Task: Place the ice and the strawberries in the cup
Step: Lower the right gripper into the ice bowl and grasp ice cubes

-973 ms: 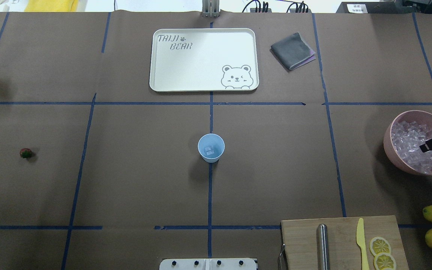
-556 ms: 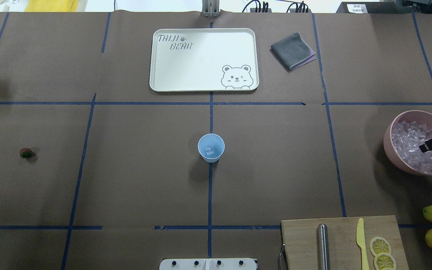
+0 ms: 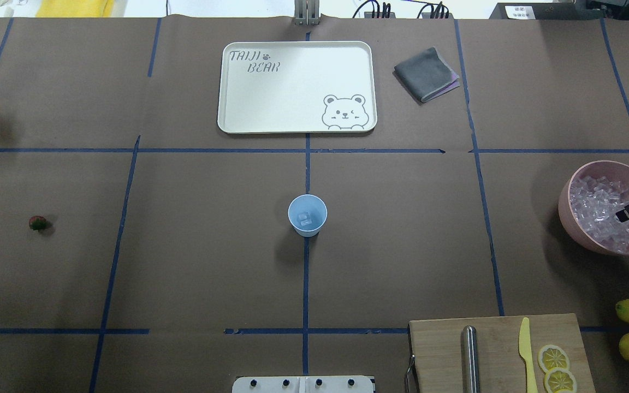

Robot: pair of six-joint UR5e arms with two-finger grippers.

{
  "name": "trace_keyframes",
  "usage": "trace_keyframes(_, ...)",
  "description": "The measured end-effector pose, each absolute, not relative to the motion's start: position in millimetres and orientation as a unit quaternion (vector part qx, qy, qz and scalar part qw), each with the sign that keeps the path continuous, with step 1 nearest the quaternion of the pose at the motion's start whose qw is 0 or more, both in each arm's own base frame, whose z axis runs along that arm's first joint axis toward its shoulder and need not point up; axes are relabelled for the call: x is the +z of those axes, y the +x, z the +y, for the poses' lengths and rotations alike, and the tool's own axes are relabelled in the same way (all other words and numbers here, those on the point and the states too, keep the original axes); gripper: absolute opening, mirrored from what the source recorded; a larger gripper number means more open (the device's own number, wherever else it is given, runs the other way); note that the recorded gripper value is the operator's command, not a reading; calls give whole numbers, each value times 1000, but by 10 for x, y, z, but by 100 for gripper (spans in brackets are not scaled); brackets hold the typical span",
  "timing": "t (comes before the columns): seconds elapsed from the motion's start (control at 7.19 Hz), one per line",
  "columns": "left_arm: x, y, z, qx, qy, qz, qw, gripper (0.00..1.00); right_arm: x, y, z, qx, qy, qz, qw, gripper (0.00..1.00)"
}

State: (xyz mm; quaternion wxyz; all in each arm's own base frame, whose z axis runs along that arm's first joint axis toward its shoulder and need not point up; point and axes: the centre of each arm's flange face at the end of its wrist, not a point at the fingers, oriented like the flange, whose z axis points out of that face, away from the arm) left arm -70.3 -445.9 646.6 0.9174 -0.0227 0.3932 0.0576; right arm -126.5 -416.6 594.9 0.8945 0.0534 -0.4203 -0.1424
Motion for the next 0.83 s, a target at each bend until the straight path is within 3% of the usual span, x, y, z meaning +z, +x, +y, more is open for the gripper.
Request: trace_keyframes(0.83,6470,-703,-4447,57,-23,394,917,100,4973,-931,-4240,-138,148,-432,879,0)
